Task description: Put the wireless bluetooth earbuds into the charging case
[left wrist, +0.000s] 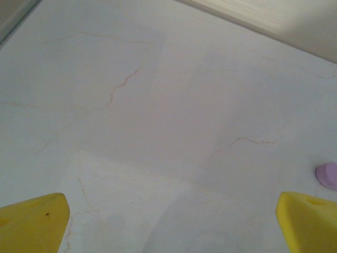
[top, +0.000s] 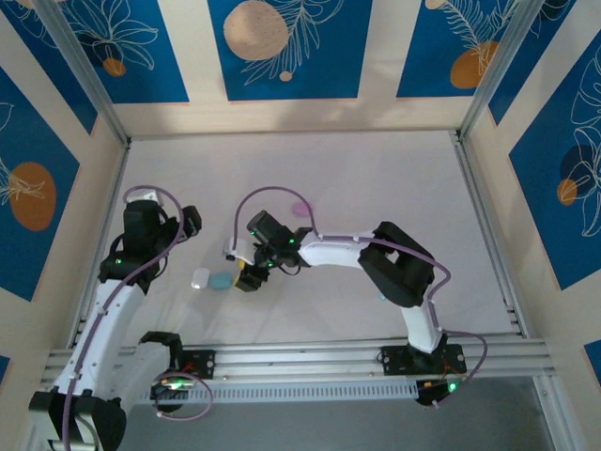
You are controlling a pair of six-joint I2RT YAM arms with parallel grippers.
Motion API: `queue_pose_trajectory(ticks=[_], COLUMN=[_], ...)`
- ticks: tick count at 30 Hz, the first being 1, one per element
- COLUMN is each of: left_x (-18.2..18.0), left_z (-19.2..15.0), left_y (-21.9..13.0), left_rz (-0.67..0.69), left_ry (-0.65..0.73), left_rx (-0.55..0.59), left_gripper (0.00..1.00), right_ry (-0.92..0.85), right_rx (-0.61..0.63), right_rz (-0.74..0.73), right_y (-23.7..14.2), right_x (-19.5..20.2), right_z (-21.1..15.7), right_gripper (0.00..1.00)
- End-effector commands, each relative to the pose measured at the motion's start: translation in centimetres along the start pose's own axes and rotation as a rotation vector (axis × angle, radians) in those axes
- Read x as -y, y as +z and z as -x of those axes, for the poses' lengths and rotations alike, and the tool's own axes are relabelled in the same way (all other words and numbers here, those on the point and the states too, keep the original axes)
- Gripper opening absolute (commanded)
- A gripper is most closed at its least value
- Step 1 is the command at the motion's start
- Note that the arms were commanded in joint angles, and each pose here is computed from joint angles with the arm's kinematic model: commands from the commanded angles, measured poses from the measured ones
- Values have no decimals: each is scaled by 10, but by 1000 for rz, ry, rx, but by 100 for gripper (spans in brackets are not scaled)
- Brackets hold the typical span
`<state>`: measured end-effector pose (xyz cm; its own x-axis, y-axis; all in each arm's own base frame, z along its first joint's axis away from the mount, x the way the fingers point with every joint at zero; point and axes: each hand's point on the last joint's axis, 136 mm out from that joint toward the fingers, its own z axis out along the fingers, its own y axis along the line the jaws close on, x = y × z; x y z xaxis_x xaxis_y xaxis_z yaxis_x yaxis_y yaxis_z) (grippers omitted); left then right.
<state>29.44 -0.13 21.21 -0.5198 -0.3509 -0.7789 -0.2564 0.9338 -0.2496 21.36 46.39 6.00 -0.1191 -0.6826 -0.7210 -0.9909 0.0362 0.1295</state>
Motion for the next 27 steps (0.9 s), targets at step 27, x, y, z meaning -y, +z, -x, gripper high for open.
queue_pose_trajectory(ticks=[27], left_x=[13], left_z=[18], left_y=[-17], left_rz=[-97], left_ry=[27], left_rx=[74], left_gripper=[100], right_ry=[-219], right_rx=[-14], right_rz=[77], right_y=[44], right_x=[-10], right_z=[4], right_gripper=[40])
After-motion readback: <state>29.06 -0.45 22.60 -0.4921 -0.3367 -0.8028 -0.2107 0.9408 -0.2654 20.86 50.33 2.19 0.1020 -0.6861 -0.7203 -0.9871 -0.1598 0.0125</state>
